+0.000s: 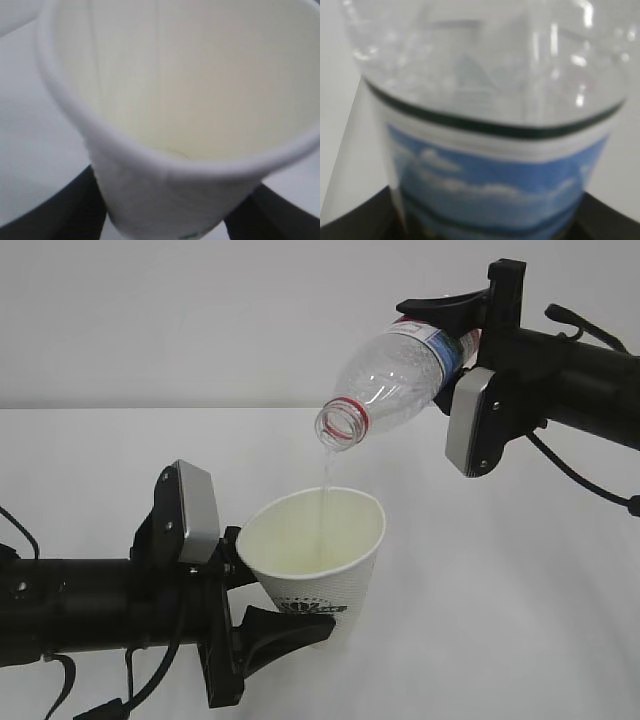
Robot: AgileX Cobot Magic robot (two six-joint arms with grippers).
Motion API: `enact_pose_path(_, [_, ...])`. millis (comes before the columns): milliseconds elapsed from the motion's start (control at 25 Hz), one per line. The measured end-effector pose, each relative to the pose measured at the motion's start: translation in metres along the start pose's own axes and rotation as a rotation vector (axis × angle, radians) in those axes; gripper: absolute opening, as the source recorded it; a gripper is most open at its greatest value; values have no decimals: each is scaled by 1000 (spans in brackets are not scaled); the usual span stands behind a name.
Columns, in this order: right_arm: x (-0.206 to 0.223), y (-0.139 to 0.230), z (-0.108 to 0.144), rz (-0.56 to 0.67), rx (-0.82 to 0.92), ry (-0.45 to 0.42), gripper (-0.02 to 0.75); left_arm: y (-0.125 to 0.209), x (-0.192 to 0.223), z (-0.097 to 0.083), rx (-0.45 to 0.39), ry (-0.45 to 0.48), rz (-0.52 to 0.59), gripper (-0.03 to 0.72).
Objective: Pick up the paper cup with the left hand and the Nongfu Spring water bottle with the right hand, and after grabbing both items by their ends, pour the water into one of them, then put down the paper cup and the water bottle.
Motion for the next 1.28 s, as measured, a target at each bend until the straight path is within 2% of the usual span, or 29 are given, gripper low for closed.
enact_pose_path(1280, [0, 0, 0, 0, -13, 0, 437, 0, 0, 0, 1, 1, 0, 483])
Point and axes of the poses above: a point on each arm's last joint axis where the gripper is mounted, x pointing out along that axis toward the gripper, z along the wrist's bending axis when the last joint is at zero, y = z × x, the point moved 8 cm from there along x, pointing out along that axis toward the gripper
